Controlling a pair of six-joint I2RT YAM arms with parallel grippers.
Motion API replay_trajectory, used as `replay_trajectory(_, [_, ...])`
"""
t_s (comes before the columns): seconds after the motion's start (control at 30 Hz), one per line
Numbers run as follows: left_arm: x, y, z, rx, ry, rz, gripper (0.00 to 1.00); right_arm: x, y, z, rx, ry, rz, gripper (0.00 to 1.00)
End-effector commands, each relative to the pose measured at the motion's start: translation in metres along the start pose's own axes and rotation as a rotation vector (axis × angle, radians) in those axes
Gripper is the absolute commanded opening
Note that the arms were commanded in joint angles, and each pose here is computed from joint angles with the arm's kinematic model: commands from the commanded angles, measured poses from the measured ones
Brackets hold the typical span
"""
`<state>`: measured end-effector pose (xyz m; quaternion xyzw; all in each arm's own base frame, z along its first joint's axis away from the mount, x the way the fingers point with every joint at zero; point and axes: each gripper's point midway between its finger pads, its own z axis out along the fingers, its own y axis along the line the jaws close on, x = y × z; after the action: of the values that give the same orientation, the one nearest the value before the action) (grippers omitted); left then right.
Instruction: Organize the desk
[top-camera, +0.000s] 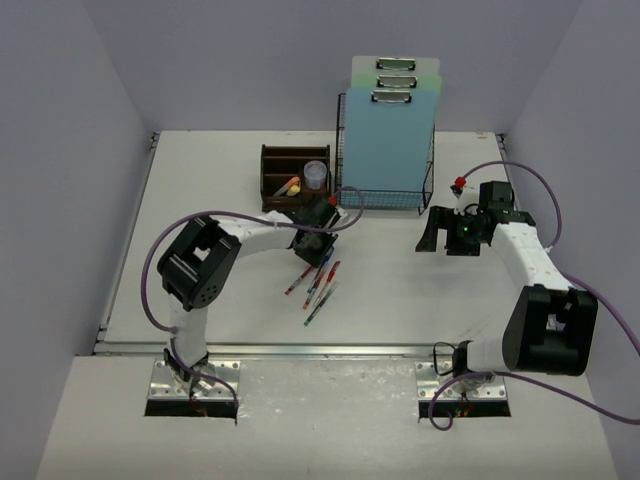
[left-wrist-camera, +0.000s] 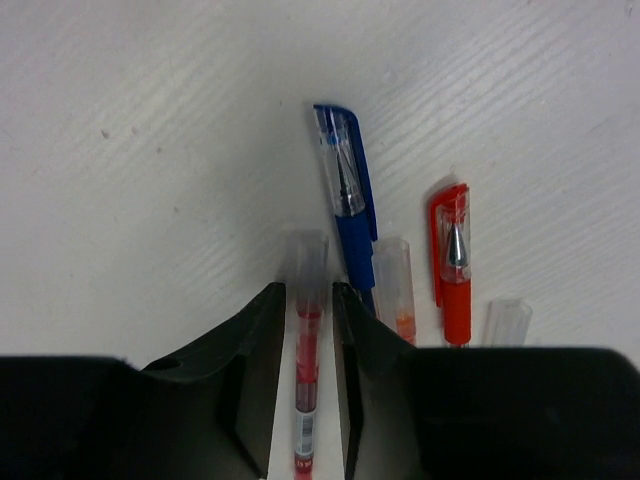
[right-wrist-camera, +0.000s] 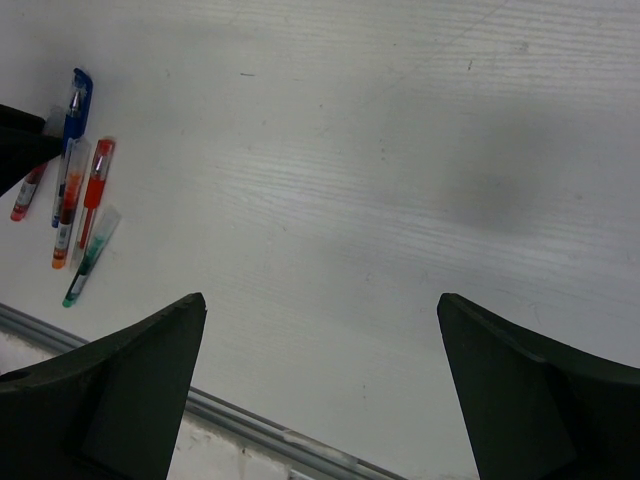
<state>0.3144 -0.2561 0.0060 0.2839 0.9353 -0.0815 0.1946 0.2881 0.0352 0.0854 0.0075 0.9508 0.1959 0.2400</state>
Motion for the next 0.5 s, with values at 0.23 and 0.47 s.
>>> replay_trajectory(0.23, [-0.002,0.002,0.012,-0.018,0.094,0.040,0.01,-0.013,0.001,-0.002,0.000,-0.033,-0.032,0.99])
replay_trajectory(0.47, [-0.071,-0.002,-0.059,0.060,-0.197,0.099,0.00,-0.015,0.003,-0.005,-0.003,-0.040,-0.036,0.99])
